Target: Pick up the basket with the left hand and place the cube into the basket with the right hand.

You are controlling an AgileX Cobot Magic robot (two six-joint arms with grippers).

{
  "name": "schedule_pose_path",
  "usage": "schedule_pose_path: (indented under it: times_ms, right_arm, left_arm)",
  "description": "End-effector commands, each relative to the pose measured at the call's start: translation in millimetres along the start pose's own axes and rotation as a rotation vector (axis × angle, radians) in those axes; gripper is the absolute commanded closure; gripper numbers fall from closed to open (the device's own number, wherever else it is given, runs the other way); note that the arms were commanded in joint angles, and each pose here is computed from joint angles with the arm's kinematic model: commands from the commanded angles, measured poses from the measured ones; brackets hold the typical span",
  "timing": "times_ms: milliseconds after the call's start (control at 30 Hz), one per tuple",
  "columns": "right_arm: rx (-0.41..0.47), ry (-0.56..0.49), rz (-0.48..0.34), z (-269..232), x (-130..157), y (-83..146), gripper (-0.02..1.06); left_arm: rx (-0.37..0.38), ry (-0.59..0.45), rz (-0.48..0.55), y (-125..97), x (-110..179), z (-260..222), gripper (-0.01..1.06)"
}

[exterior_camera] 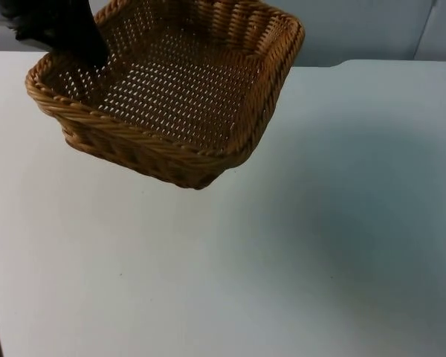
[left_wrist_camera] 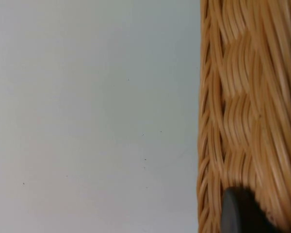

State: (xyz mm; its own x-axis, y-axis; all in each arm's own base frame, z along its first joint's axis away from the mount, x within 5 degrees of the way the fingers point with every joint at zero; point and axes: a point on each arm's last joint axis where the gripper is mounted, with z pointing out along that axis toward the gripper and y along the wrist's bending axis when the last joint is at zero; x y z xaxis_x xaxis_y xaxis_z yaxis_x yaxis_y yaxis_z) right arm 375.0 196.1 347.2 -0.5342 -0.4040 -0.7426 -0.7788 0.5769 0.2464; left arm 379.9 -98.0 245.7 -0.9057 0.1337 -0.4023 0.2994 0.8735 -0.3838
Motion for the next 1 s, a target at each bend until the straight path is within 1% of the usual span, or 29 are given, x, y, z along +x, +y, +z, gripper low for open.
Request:
schedule_pose_path:
  times_ms: [0,33,67,167,200,267,333,400,433,467,500,533,567,600,633,667,700,733,767,867,967]
  right_arm:
    - [-0.039,0.030,-0.009,36.2,1.2,-0.5,1.05]
    - [-0.039,0.030,-0.009,36.2,1.2,-0.5,1.05]
    - [-0.041,0.046,0.009,46.3,3.5,-3.4,1.05]
    - [-0.050,0.099,0.050,74.6,18.2,-16.8,1.05]
    - [-0.050,0.099,0.050,74.6,18.2,-16.8,1.05]
    - [-0.042,0.115,0.064,87.1,25.2,-24.2,1.05]
    - [-0.010,0.111,0.060,93.9,28.1,-30.6,1.05]
    - [-0.007,0.106,0.060,93.9,27.6,-30.9,1.05]
    - [-0.002,0.102,0.061,94.8,27.7,-31.9,1.03]
    - [0.001,0.103,0.060,95.5,28.1,-32.4,0.97]
    - [0.007,0.108,0.053,95.3,28.6,-32.9,0.88]
    - [0.007,0.108,0.053,95.3,28.6,-32.9,0.88]
    - [0.017,0.117,0.050,95.2,29.4,-33.8,0.76]
    - [0.027,0.118,0.067,95.2,29.5,-34.6,0.58]
    - [0.048,0.112,0.108,95.4,29.2,-36.5,0.40]
    - [0.098,0.100,0.169,95.9,28.9,-41.1,0.21]
    - [0.098,0.100,0.169,95.9,28.9,-41.1,0.21]
    - [0.112,0.100,0.186,95.7,29.1,-42.3,0.18]
    - [0.143,0.101,0.186,96.9,30.2,-45.9,0.15]
    - [0.154,0.099,0.192,98.3,31.0,-47.6,0.18]
    - [0.161,0.059,0.199,95.2,24.1,-47.2,0.22]
  left_arm:
    - [0.022,-0.030,-0.016,-5.2,-2.7,-4.5,1.05]
    - [0.022,-0.030,-0.016,-5.2,-2.7,-4.5,1.05]
    - [0.022,-0.030,-0.016,-5.2,-2.7,-4.5,1.05]
    - [0.022,-0.030,-0.016,-5.2,-2.7,-4.5,1.05]
    - [0.022,-0.030,-0.016,-5.2,-2.7,-4.5,1.05]
    - [0.022,-0.030,-0.016,-5.2,-2.7,-4.5,1.05]
    - [0.022,-0.030,-0.016,-5.2,-2.7,-4.5,1.05]
    - [0.022,-0.030,-0.016,-5.2,-2.7,-4.5,1.05]
    - [0.022,-0.030,-0.016,-5.2,-2.7,-4.5,1.05]
    - [0.022,-0.030,-0.016,-5.2,-2.7,-4.5,1.05]
    - [0.022,-0.030,-0.016,-5.2,-2.7,-4.5,1.05]
    - [0.022,-0.030,-0.016,-5.2,-2.7,-4.5,1.05]
    - [0.022,-0.030,-0.016,-5.2,-2.7,-4.5,1.05]
    - [0.022,-0.030,-0.016,-5.2,-2.7,-4.5,1.05]
    - [0.022,-0.030,-0.016,-5.2,-2.7,-4.5,1.05]
    - [0.022,-0.030,-0.016,-5.2,-2.7,-4.5,1.05]
    - [0.022,-0.030,-0.016,-5.2,-2.7,-4.5,1.05]
    - [0.022,-0.030,-0.016,-5.2,-2.7,-4.5,1.05]
    - [0.022,-0.030,-0.016,-5.2,-2.7,-4.5,1.05]
    - [0.022,-0.030,-0.016,-5.2,-2.7,-4.5,1.05]
    - [0.022,-0.030,-0.016,-5.2,-2.7,-4.5,1.05]
